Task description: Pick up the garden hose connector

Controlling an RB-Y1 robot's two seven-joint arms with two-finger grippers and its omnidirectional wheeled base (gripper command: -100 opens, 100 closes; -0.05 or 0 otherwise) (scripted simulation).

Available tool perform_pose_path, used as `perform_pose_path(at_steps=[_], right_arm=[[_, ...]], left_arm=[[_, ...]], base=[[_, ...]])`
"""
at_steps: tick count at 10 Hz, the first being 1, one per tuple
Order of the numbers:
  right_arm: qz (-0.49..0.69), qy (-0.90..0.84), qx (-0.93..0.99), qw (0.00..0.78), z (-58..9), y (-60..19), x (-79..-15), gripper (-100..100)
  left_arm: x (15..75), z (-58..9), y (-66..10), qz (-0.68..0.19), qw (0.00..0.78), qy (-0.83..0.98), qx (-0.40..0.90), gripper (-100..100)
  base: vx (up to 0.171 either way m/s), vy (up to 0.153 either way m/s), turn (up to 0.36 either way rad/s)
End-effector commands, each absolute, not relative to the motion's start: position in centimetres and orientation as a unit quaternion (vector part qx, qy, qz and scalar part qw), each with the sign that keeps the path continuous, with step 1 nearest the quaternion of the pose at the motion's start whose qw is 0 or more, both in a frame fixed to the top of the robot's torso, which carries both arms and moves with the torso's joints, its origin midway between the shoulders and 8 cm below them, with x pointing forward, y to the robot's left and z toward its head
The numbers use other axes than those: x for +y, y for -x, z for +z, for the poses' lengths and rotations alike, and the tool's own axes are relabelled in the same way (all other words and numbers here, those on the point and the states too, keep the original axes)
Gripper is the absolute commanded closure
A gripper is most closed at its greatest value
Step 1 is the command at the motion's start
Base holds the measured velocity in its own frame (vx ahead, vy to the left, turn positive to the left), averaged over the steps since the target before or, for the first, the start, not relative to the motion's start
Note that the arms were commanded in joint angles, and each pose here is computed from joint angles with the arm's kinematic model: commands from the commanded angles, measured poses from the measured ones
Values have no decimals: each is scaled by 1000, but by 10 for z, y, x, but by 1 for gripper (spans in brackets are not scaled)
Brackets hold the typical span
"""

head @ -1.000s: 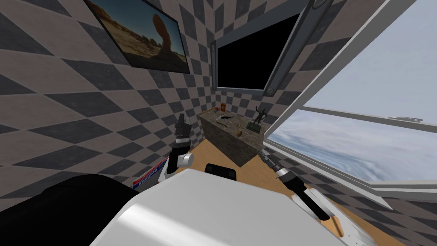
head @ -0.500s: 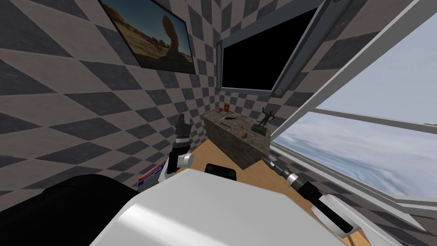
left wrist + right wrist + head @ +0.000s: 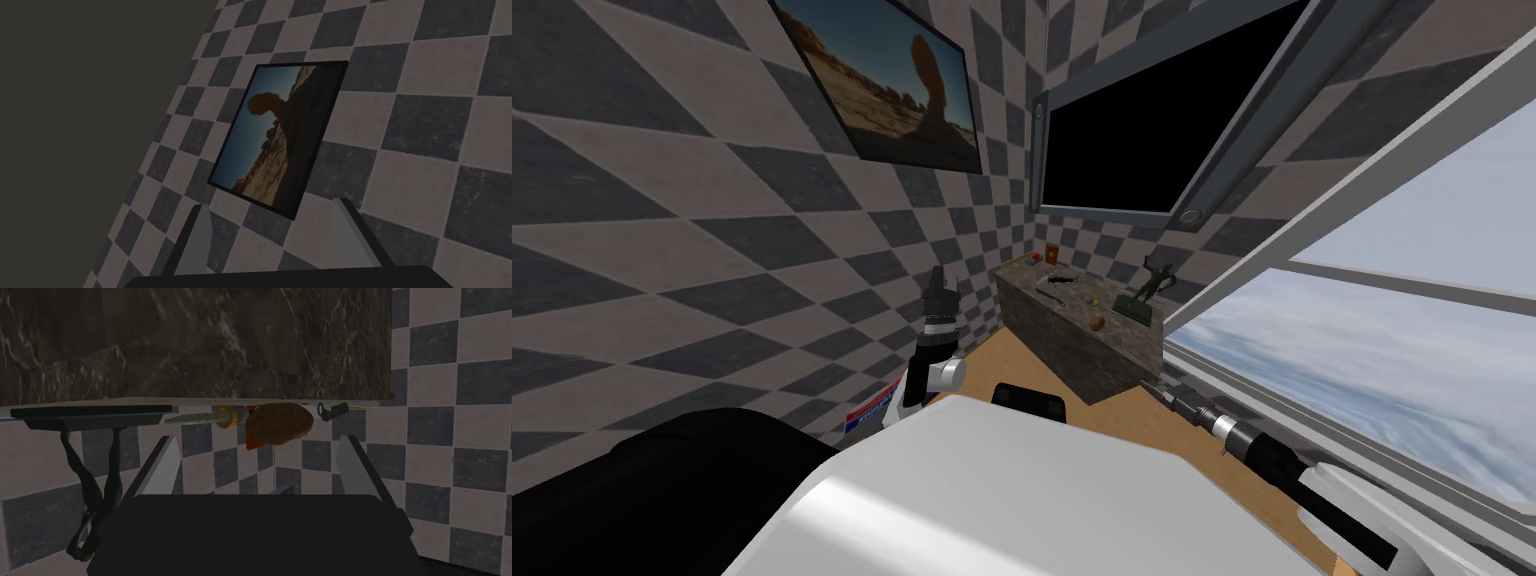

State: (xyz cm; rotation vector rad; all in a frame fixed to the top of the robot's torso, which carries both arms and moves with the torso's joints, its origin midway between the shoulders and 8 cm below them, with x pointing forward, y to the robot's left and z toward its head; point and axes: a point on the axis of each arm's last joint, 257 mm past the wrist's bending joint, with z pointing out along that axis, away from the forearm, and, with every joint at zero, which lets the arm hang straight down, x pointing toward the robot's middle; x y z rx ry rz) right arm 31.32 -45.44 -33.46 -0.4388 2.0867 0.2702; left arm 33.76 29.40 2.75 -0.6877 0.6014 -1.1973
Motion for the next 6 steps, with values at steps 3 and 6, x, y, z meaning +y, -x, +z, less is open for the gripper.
perform_pose_path(at_steps=[3,6], right_arm=[[47,231,876,421,-343,-292,-512,-100],[13,253,885,391,-341,-282,-547,-100]], left_arm=[[294,28,-338,-544,730,312,273,0],[294,28,-338,-544,730,312,273,0]], base=[[55,74,102],[52,82,76]])
